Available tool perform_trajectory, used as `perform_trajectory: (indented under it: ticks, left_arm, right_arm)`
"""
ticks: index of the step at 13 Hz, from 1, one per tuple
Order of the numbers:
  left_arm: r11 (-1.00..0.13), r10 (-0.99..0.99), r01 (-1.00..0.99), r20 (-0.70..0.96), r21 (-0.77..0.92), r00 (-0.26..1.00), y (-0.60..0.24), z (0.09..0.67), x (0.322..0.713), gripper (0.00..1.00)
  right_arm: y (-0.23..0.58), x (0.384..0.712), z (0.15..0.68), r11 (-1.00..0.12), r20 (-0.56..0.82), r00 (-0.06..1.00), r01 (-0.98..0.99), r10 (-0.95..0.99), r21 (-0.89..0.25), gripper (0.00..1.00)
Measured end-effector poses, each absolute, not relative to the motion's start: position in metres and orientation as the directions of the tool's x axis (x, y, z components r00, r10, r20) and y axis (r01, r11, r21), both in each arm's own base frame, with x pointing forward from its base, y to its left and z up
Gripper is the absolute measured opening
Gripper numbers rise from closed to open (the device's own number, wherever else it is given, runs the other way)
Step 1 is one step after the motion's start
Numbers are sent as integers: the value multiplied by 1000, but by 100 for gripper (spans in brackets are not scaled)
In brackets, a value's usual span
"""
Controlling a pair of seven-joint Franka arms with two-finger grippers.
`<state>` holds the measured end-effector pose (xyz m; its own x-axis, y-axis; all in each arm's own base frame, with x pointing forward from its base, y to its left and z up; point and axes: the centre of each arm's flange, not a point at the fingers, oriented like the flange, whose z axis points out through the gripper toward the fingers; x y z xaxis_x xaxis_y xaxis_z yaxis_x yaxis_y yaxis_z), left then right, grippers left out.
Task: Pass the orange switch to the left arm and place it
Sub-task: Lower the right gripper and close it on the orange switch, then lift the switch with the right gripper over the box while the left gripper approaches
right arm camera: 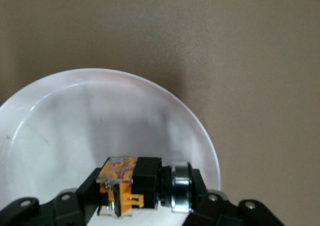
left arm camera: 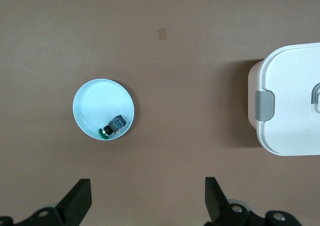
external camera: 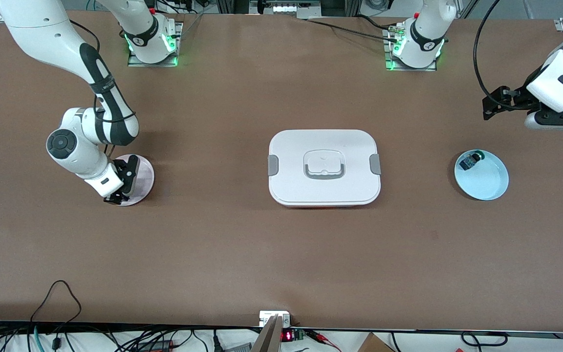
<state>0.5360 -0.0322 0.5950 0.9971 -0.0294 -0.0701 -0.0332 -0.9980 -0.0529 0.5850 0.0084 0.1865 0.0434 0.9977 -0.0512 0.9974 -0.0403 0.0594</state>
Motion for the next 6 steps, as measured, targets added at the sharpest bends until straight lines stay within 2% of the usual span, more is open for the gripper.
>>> perform_trajectory:
  ticks: [4, 6]
  left_arm:
    - [-998, -30, -34, -65, -53, 997, -33, 598, 536, 100]
    - [-998, -32, -35, -60, -53, 998, -34, 600, 536, 100]
  right_arm:
    - [15, 587, 189, -41, -39, 43, 997, 998, 58, 73]
    - [31, 591, 198, -77, 13, 77, 997, 997, 7, 73]
